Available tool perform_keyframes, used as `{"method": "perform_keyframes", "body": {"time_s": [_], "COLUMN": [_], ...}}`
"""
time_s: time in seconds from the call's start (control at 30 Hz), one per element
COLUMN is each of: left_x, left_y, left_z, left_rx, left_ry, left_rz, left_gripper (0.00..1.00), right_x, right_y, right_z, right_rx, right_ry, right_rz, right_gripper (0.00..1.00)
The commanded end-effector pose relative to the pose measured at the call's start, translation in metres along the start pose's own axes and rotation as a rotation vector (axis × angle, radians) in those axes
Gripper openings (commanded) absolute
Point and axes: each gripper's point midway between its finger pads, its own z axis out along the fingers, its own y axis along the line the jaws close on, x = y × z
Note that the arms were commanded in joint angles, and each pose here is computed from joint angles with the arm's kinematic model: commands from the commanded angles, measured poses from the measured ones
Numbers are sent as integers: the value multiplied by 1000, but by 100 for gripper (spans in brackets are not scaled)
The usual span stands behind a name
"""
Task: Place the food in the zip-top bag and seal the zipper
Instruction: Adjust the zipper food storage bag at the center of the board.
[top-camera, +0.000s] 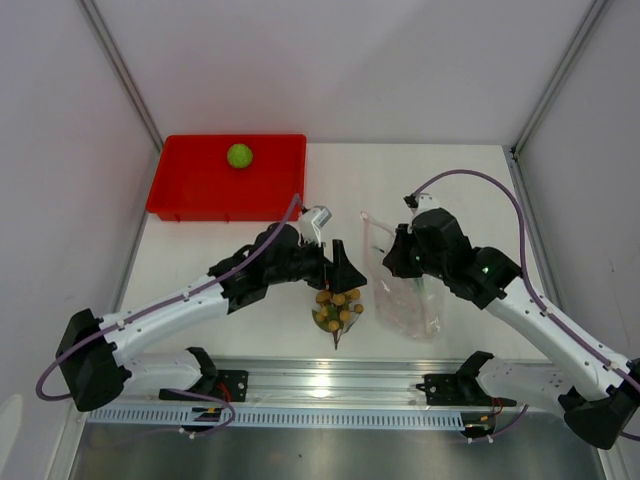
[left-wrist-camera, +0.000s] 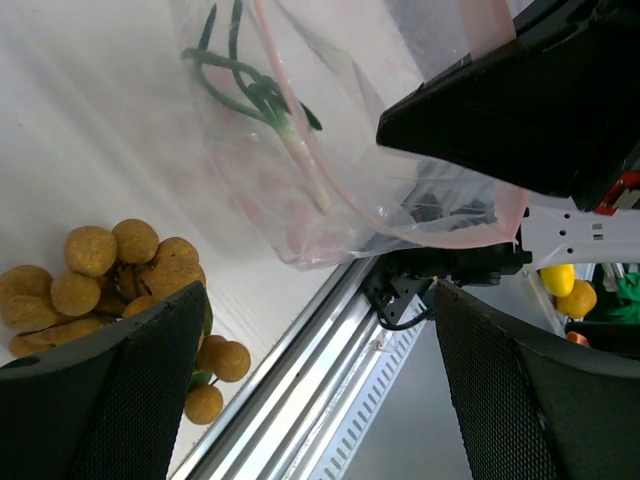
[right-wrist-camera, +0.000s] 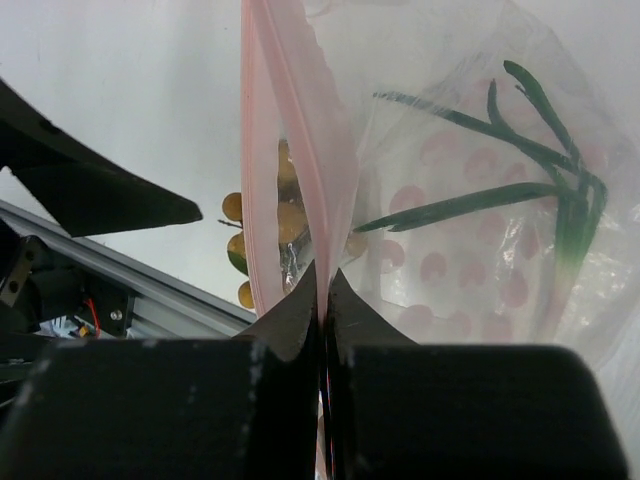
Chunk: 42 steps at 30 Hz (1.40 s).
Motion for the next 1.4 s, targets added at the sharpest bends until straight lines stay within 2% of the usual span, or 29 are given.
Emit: {"method": "perform_keyframes", "body": {"time_s": [0.0,0.17,0.3,0.43,0.53,0.6,0.63,0.7,0.73,0.8,0.87,0.97,1.0,1.03,1.23,1.37], "left_x": [-21,-28,-27,-23,-24,-24,-27,-26,-33,-44,-46,-71,-75,-86,-87,-89], "left_y": [-31,-37,-29,-25,-26,-25,-27,-25,-30,-34,-33,-56,-61,-78,-98,-98], "left_z": [5,15,29,39,43,45,44,44,42,37,33,16,12,-2,-10,-15], "left_rx": [111,135,69,54,51,39,36,22,29,12,-4,29,37,78,156,149], "left_ry": [-39,-49,-4,18,33,42,44,49,35,20,29,-21,-30,-50,-25,-26], "left_rz": [-23,-29,-29,-31,-23,-9,-5,12,25,49,79,127,136,162,180,196], "left_gripper": [93,92,90,80,60,51,40,29,14,1,1,1,0,0,1,1], "right_x": [-5,-1,1,1,2,1,0,-3,-2,-5,-5,-7,-11,-11,-11,-15], "right_y": [14,17,20,18,14,14,13,12,10,5,-2,-29,-44,-74,-98,-115], "right_z": [-3,-4,-8,-12,-14,-15,-16,-17,-18,-19,-19,-19,-20,-23,-21,-28], "right_rx": [-56,-65,-75,-67,-53,-49,-47,-39,-29,1,38,181,264,425,543,608], "right_ry": [-30,-25,-26,-32,-34,-43,-44,-52,-49,-51,-48,-40,-56,-20,11,16], "right_rz": [17,19,22,22,20,21,16,12,7,-7,-18,-33,-39,-64,-100,-103], "right_gripper": [0,0,0,0,0,0,0,0,0,0,0,0,0,0,0,0]}}
